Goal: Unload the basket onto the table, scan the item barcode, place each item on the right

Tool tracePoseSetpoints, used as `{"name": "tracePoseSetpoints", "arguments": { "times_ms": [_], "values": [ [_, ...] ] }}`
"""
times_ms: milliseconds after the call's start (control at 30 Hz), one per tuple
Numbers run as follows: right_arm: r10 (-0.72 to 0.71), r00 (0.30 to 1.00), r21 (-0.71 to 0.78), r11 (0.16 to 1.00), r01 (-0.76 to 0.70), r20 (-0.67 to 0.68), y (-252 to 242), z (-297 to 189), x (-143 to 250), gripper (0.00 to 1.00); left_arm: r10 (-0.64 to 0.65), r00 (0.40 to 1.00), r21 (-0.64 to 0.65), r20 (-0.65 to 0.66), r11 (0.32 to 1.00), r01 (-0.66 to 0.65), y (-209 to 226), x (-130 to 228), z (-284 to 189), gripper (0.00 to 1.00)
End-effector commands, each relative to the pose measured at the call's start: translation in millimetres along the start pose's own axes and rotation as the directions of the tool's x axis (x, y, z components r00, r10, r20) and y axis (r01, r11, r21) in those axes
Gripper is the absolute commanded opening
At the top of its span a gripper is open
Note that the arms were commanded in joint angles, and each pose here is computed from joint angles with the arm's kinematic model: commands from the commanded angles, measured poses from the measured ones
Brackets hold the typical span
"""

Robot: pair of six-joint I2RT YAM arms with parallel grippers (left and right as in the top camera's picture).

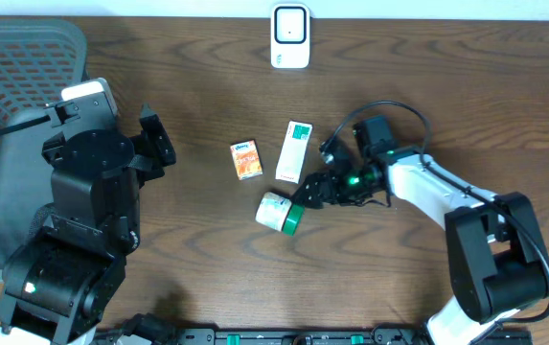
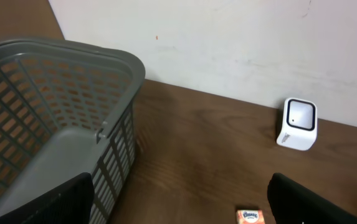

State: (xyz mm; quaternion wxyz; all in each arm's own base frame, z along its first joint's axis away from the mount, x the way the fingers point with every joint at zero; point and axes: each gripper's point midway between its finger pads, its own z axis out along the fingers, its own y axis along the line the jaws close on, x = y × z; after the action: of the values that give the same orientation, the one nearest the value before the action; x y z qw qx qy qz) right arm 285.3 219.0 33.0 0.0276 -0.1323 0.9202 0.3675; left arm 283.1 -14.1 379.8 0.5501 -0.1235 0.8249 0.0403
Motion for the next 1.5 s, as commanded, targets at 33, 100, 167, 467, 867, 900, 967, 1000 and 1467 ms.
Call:
{"name": "tracePoseSetpoints", "arguments": {
  "times_ms": [33,100,167,467,867,900,967,1000,1467],
  "values": [
    [-0.23,0.971,0.226,0.951,0.211,0.061,7,-21,-30,0.99,-0.002,1.0,-0.013,-0.002,1.0,0.002,3,2,1,0.89],
    [-0.283,0.958,0.32,0.912,0.257,0.037,9,-31,-31,0.99,-0.002,1.0,-0.013,-0.002,1.0,0.002,3,2,1,0.89],
    [-0.352,0.936,0.411,0.852,0.323,-0.004,15,-43,-32,0.99,-0.002,1.0,-0.013,-0.002,1.0,0.002,3,2,1,0.89],
    [-0.626,0.761,0.385,0.669,0.636,-0.171,66,-25,-10,0.99,-0.002,1.0,-0.013,-0.002,1.0,0.002,3,2,1,0.89],
    [-0.636,0.653,0.333,0.563,0.757,-0.411,44,38,26,0.99,-0.002,1.0,-0.013,-0.002,1.0,0.002,3,2,1,0.89],
    [-0.642,0.641,0.333,0.548,0.767,-0.42,46,41,28,0.99,-0.002,1.0,-0.013,-0.002,1.0,0.002,3,2,1,0.89],
    [-0.651,0.62,0.35,0.512,0.784,-0.438,47,44,29,0.99,-0.002,1.0,-0.013,-0.002,1.0,0.002,3,2,1,0.89],
    [-0.654,0.614,0.357,0.5,0.789,-0.441,48,46,28,0.99,-0.002,1.0,-0.013,-0.002,1.0,0.002,3,2,1,0.89],
    [-0.601,0.72,0.449,0.568,0.69,-0.346,34,48,2,0.93,-0.002,1.0,-0.013,-0.002,1.0,0.002,3,2,1,0.89]
  ]
}}
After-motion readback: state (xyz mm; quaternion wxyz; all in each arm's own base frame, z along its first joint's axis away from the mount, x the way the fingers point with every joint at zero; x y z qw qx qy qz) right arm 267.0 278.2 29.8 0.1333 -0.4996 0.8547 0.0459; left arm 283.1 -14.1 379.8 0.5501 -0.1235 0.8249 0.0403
